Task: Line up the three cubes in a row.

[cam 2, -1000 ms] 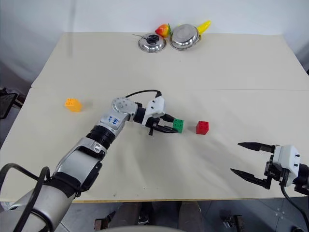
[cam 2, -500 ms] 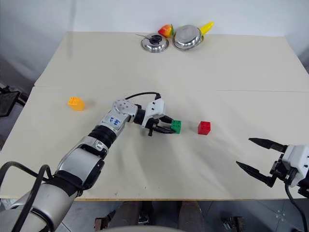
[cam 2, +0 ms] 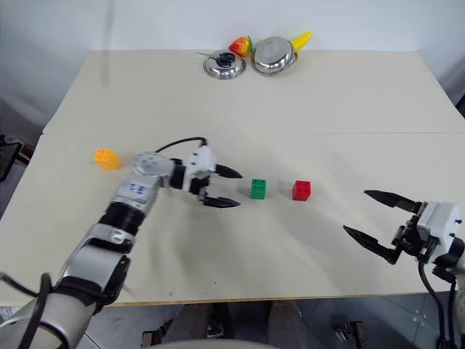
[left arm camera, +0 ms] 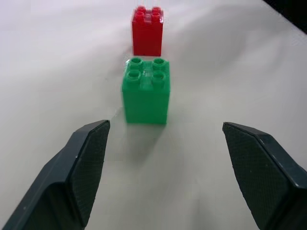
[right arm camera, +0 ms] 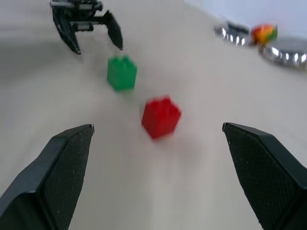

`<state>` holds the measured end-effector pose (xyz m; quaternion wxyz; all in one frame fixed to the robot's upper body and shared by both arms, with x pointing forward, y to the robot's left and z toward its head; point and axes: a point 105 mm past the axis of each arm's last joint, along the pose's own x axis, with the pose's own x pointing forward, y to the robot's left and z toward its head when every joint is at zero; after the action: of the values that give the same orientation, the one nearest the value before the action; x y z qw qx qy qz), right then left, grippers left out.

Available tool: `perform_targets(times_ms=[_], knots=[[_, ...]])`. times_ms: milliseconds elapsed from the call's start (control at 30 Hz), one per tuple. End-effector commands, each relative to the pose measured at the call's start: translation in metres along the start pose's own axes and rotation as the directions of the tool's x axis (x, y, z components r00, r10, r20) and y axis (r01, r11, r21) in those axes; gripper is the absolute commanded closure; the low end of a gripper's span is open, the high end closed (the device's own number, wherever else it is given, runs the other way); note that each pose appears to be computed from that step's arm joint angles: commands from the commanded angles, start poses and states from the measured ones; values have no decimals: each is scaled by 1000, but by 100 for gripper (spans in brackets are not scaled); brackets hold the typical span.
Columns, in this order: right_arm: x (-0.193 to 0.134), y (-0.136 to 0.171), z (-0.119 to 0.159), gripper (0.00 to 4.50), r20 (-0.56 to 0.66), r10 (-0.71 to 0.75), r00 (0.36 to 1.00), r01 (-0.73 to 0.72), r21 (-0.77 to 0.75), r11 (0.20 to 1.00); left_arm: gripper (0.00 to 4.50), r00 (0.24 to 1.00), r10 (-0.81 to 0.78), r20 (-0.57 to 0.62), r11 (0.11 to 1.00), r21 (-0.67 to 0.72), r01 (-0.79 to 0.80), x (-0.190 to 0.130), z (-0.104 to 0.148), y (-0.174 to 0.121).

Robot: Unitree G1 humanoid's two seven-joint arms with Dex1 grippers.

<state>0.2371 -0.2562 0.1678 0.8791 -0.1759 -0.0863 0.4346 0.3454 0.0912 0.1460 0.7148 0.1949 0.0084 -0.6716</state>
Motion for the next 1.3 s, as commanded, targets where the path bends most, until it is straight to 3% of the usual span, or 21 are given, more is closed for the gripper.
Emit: perform_targets(times_ms=[33, 100, 133, 233, 300, 400, 533, 600, 700, 833, 1033, 1300], knots=[[21, 10, 14, 0, 109, 69, 992, -67, -19, 998, 49, 991, 87, 99, 994, 51, -93, -41, 11, -8], [38, 22, 18, 0, 152, 143, 978, -140, -27, 990, 49, 972, 218, 90, 976, 2, -219, -78, 1, -16], [44, 25, 19, 0, 164, 164, 973, -161, -34, 986, 15, 960, 270, 79, 963, -16, -269, -89, -3, -21], [57, 33, 24, 0, 193, 241, 951, -238, -39, 970, 2, 869, 491, 57, 870, -77, -487, -129, -20, -38], [63, 38, 21, 0, 163, 282, 946, -285, -3, 959, 2, 767, 641, 6, 764, -102, -637, -159, -35, -55], [68, 40, 24, 0, 187, 294, 937, -303, 17, 953, 2, 528, 847, -67, 522, -82, -849, -207, -51, -80], [67, 39, 21, 0, 203, 284, 937, -292, 7, 956, 2, 274, 954, -127, 264, -85, -961, -248, -62, -111], [67, 35, 20, 0, 220, 258, 941, -264, -2, 964, 2, 201, 966, -166, 187, -97, -978, -254, -70, -124], [69, 29, 22, 0, 244, 223, 944, -226, -17, 974, 2, 176, 968, -180, 155, -125, -980, -250, -75, -129], [69, 19, 26, 0, 279, 156, 948, -164, 4, 987, 2, 194, 968, -160, 169, -157, -973, -230, -74, -105], [66, 19, 22, 0, 269, 150, 951, -161, 17, 987, 2, 105, 981, -165, 61, -250, -966, -213, -66, -29], [68, 25, 21, 0, 270, 135, 953, -147, 26, 989, 2, 90, 964, -252, 26, -247, -969, -194, -73, 19]])
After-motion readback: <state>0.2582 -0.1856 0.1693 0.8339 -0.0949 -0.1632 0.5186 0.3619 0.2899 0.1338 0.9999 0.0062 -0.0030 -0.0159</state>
